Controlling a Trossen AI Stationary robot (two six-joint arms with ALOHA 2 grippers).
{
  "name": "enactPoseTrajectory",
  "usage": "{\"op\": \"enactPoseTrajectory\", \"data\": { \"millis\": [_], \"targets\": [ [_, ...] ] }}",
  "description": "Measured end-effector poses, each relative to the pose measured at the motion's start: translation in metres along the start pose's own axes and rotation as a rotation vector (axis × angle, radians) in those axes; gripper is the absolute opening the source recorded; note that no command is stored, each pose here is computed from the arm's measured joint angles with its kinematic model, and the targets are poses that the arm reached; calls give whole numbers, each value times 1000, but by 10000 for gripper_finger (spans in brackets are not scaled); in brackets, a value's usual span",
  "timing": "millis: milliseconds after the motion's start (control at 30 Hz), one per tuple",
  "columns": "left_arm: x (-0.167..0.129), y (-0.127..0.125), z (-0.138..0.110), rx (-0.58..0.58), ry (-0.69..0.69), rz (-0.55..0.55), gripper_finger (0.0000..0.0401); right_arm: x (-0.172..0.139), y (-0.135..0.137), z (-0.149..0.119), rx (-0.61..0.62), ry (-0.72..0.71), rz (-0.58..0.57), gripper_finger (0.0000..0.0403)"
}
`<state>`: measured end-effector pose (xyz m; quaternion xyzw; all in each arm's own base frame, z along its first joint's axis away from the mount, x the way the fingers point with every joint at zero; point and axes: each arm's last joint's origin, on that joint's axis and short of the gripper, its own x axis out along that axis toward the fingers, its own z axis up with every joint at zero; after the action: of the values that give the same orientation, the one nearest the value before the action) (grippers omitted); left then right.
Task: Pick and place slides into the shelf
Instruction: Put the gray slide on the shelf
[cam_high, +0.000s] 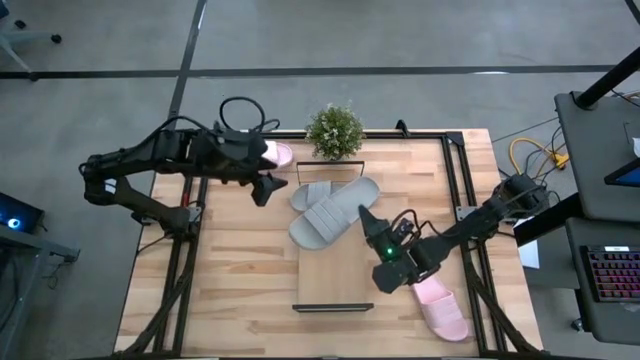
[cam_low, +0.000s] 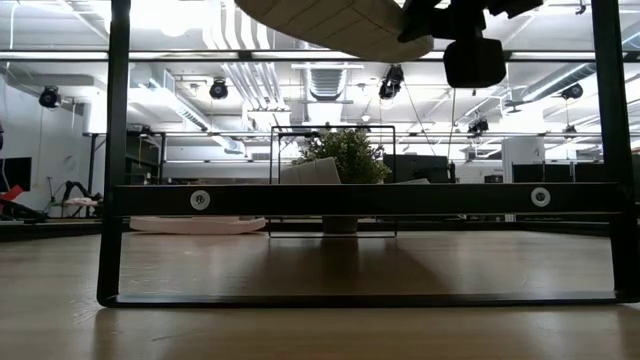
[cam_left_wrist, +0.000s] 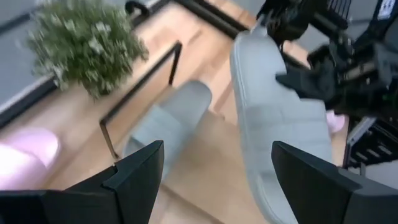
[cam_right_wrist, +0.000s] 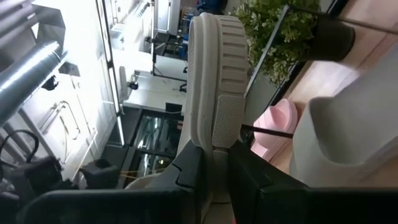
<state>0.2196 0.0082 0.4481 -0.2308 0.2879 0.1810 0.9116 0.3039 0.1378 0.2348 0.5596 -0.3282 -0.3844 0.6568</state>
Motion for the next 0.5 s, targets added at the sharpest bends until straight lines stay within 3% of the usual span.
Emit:
{"op": "enactPoseTrajectory", "data": {
  "millis": [333, 500],
  "targets": [
    [-7, -11, -9, -174, 20, -45, 282, 7, 9, 7, -41, -22, -4, 39],
    [-9, -14, -16, -261, -13, -8, 282, 8, 17, 13, -73, -25, -5, 39]
  ]
}}
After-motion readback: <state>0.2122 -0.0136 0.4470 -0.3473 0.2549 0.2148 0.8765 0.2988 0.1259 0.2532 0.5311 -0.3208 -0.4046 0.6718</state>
